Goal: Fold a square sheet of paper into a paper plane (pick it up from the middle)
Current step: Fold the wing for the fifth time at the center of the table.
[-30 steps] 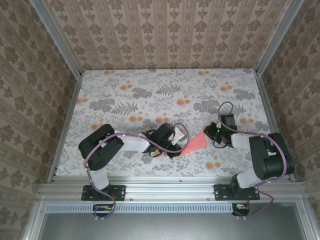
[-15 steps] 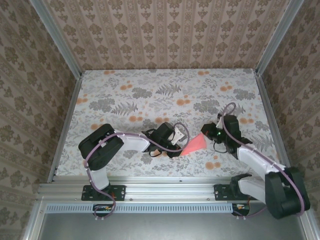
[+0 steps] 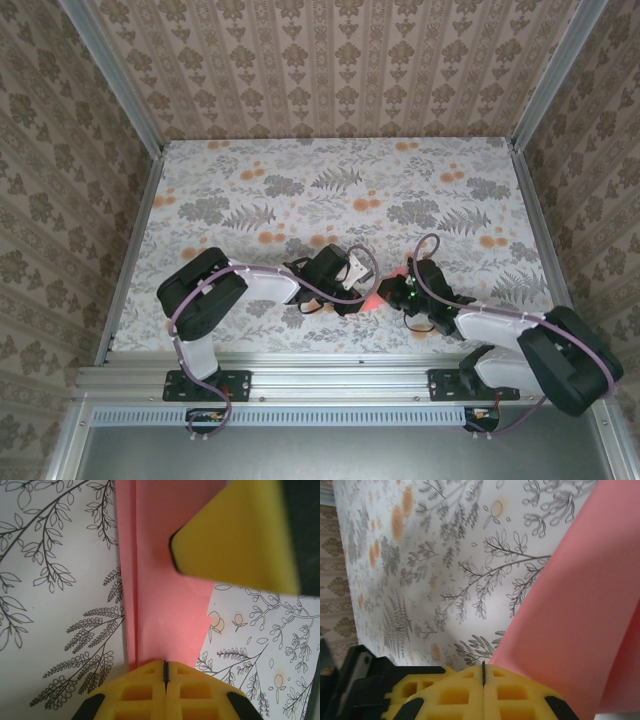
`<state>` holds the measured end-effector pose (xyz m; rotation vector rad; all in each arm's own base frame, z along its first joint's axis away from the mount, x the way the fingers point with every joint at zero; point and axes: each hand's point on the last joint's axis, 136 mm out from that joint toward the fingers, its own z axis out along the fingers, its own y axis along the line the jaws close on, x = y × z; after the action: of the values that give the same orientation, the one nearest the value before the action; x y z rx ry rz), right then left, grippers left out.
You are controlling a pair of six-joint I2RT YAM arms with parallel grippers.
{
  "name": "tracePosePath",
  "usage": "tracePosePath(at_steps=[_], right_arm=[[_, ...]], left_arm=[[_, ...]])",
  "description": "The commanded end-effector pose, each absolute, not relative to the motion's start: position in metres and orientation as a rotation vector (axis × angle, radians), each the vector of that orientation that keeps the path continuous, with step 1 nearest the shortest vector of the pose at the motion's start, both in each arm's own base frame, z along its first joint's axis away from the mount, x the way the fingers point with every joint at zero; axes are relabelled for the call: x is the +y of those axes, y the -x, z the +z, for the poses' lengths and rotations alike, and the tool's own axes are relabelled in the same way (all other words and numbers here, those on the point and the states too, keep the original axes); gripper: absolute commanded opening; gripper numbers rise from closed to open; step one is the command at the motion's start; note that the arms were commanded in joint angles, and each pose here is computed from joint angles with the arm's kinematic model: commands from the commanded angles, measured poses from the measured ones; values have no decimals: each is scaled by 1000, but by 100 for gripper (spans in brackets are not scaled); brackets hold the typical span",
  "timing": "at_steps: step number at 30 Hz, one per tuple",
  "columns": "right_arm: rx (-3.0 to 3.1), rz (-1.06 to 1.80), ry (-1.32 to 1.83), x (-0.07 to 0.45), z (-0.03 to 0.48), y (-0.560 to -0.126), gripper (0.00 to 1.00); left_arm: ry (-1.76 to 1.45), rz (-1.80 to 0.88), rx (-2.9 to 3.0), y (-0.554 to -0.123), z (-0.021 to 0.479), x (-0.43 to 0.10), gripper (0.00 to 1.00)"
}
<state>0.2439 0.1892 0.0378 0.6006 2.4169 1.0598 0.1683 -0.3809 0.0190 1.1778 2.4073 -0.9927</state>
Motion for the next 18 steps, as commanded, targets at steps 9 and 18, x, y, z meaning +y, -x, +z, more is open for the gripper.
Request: tracePosePath(at_steps=[9,18], right_arm=[[2467,1052,-571,205,18,-238,3],[2636,692,-525,164,-18,-213,3]], left_arm=[[-1230,-846,2694,-132,-34,-332,3],[-1223,-885,2672,-132,-19,-336,4]])
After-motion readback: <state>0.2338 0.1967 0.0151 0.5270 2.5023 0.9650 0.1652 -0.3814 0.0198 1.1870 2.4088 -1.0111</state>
